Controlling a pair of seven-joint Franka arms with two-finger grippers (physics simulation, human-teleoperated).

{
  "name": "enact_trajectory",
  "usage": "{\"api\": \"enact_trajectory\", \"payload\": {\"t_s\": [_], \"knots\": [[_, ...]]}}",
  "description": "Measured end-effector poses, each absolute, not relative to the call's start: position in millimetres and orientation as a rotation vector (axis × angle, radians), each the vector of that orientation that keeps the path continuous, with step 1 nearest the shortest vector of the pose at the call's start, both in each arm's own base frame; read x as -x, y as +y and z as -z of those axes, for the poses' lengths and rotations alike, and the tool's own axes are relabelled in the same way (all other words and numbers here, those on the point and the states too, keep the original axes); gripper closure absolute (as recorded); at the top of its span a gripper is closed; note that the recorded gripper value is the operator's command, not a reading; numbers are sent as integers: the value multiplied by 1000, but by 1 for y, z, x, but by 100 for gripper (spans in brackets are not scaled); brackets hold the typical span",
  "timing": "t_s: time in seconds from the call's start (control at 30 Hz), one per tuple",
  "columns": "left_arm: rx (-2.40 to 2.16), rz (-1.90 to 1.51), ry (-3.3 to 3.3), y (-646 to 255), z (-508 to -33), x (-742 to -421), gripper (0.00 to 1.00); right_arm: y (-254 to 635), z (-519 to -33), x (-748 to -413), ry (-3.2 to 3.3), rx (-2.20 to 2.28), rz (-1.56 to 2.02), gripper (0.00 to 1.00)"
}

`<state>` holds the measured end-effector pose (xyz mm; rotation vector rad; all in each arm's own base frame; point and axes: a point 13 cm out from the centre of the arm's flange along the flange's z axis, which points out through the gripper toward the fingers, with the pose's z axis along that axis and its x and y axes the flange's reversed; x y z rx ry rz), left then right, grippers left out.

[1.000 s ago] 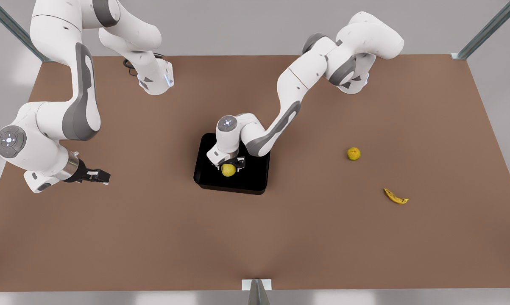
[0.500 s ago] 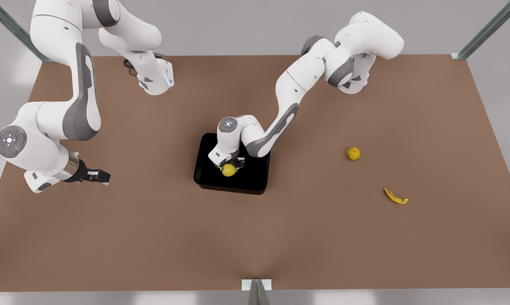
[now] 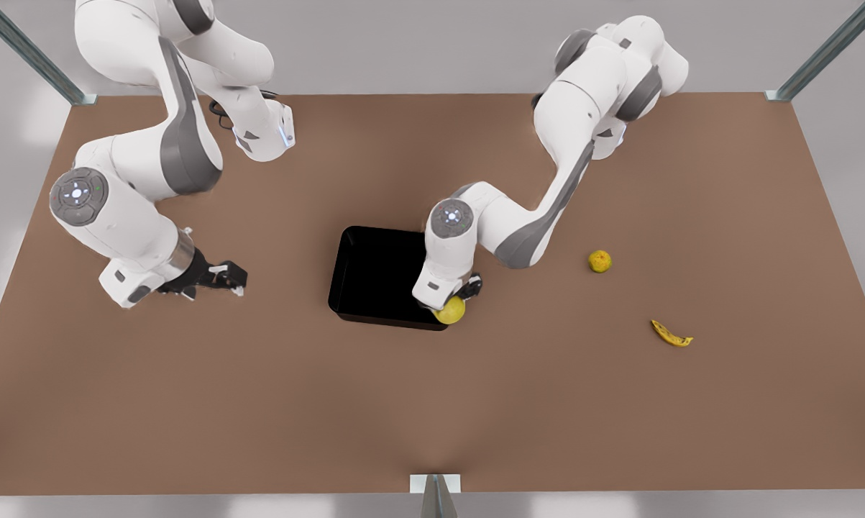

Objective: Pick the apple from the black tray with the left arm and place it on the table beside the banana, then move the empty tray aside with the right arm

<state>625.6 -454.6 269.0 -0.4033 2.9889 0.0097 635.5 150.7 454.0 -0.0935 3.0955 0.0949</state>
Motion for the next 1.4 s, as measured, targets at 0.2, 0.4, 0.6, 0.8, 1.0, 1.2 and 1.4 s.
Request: {"api": "enact_trajectory", "payload": {"t_s": [0.2,0.4,0.6,0.8,1.0,1.2,1.4], "knots": [[597,-281,3179,-189,-224,-673,32,276,-443,-565,3219,237,-88,1],[435,-315,3331,-53,-130,-622,0,304,-336,-506,3357,-23,-82,0],[119,-225,3285,-50,-129,-643,0,299,-262,-498,3409,-454,-224,0],[-9,-89,3089,-88,-317,-698,0,300,-227,-496,3395,-657,-265,0],[13,13,3163,-81,-374,-637,0,287,-190,-485,3412,-608,-175,1],[100,80,3142,-42,-385,-618,0,278,-152,-462,3359,-470,-134,1],[198,56,3182,27,-386,-606,0,279,-123,-475,3313,-395,-204,3]]}}
